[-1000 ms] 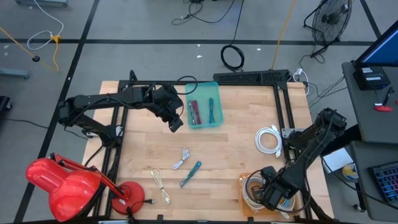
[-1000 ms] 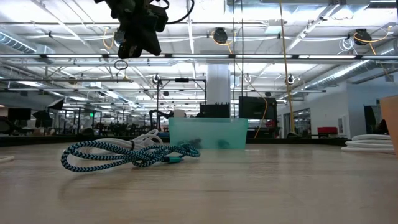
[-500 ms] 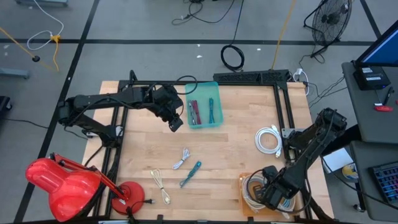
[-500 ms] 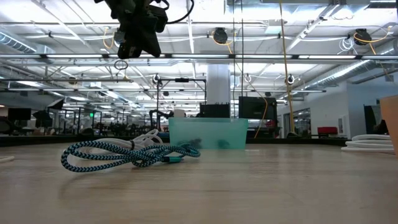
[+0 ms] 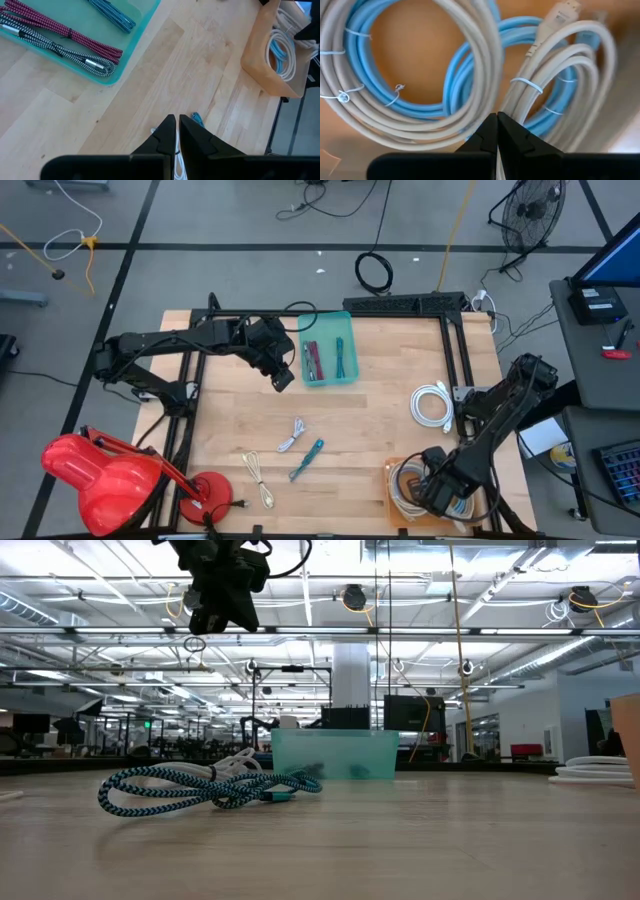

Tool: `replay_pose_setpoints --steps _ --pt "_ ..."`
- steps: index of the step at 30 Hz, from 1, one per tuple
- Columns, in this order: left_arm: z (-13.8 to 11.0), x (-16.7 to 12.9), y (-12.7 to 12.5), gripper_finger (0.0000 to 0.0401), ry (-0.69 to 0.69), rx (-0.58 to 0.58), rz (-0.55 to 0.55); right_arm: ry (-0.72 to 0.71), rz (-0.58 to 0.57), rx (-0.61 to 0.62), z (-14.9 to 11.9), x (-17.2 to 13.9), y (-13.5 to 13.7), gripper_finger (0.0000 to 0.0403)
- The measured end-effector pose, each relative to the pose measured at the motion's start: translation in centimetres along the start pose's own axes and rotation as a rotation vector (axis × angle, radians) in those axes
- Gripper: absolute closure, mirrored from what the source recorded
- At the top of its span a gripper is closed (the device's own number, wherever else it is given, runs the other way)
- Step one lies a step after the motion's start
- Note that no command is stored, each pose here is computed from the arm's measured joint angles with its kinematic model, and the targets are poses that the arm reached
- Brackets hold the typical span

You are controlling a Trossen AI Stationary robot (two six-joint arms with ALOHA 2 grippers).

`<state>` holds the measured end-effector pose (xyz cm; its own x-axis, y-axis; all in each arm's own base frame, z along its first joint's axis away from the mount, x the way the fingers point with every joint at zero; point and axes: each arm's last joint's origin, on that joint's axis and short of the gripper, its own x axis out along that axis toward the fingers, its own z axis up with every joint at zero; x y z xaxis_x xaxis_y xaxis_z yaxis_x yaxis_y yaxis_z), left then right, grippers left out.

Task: Pick & Place USB Port
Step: Put the right brown charger cable into the orange bin

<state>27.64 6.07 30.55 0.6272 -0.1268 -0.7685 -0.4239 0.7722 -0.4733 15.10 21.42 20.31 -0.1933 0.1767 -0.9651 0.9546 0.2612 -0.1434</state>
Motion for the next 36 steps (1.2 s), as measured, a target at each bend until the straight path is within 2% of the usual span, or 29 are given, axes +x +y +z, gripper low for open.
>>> replay_pose_setpoints --steps 6,22,36 --pt "0.0 0.0 0.0 0.0378 0.005 -0.002 0.002 0.049 0.02 -0.006 0.4 1.6 0.1 0.0403" --pt "-0.2 0.0 0.2 0.0377 0.028 0.0 0.017 0.026 -0.049 0.016 0.8 1.8 -0.5 0.0403" --pt "-0.3 0.0 0.3 0.0377 0.033 -0.008 0.018 0.043 -0.038 0.018 1.6 3.5 -0.6 0.0403"
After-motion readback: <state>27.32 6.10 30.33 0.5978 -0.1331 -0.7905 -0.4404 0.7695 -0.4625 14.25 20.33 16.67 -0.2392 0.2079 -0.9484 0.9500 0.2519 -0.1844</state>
